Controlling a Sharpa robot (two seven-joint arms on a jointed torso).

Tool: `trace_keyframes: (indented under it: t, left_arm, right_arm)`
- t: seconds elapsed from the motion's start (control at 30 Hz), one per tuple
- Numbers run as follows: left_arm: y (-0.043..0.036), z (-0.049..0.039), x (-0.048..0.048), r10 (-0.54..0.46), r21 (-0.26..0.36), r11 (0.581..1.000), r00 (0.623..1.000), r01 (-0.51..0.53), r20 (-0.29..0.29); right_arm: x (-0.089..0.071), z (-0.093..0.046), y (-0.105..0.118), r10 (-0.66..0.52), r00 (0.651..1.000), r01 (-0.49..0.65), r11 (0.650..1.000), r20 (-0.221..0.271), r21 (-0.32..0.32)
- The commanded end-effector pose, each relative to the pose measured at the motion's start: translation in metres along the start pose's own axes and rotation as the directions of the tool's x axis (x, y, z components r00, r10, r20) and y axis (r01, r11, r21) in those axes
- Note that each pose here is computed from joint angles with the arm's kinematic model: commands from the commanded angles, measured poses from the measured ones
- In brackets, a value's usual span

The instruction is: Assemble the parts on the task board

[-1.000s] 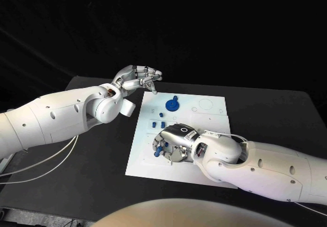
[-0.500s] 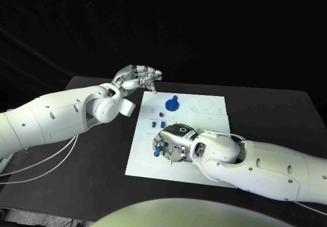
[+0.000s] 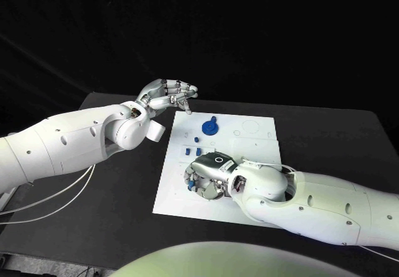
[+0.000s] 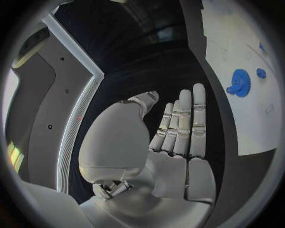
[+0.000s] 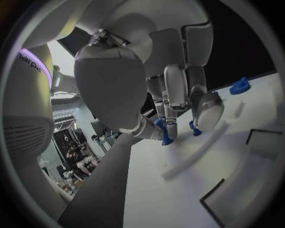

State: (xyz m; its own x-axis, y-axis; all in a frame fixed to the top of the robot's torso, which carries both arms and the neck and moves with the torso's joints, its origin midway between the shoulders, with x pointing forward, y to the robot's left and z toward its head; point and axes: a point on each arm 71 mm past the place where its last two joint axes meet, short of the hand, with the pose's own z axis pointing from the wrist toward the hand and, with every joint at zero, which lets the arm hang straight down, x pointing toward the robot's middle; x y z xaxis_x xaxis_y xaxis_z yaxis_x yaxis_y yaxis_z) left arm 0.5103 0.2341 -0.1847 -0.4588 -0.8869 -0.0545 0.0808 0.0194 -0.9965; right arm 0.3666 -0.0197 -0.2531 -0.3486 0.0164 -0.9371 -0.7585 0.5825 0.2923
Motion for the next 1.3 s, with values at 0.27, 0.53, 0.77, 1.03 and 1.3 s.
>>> trace_keyframes:
  t: [0.27, 0.53, 0.77, 1.03, 1.3]
  left_arm:
    - [-0.0006, 0.0003, 0.0028, -0.01, 0.003, 1.0, 1.0, 0.01, -0.028]
    - [-0.0003, -0.0004, 0.0012, -0.006, 0.001, 1.0, 1.0, 0.006, -0.027]
    - [-0.0001, -0.0009, 0.0001, -0.005, -0.001, 1.0, 1.0, 0.005, -0.026]
    - [0.0002, -0.0013, -0.001, -0.004, -0.003, 1.0, 1.0, 0.004, -0.025]
    - [0.0007, -0.0046, -0.0064, 0.0, -0.008, 1.0, 1.0, 0.0, -0.01]
  right_arm:
    - [0.004, -0.002, -0.002, -0.002, 1.0, 0.002, 1.0, -0.005, 0.024]
    - [0.001, -0.008, 0.001, 0.057, 0.998, -0.057, 0.998, 0.034, 0.003]
    - [-0.005, -0.018, 0.003, 0.108, 0.99, -0.107, 0.994, 0.087, -0.016]
    - [-0.03, -0.04, -0.013, 0.22, 0.958, -0.224, 0.975, 0.186, 0.0]
    - [-0.062, -0.087, -0.075, 0.449, 0.854, -0.496, 0.855, 0.265, 0.151]
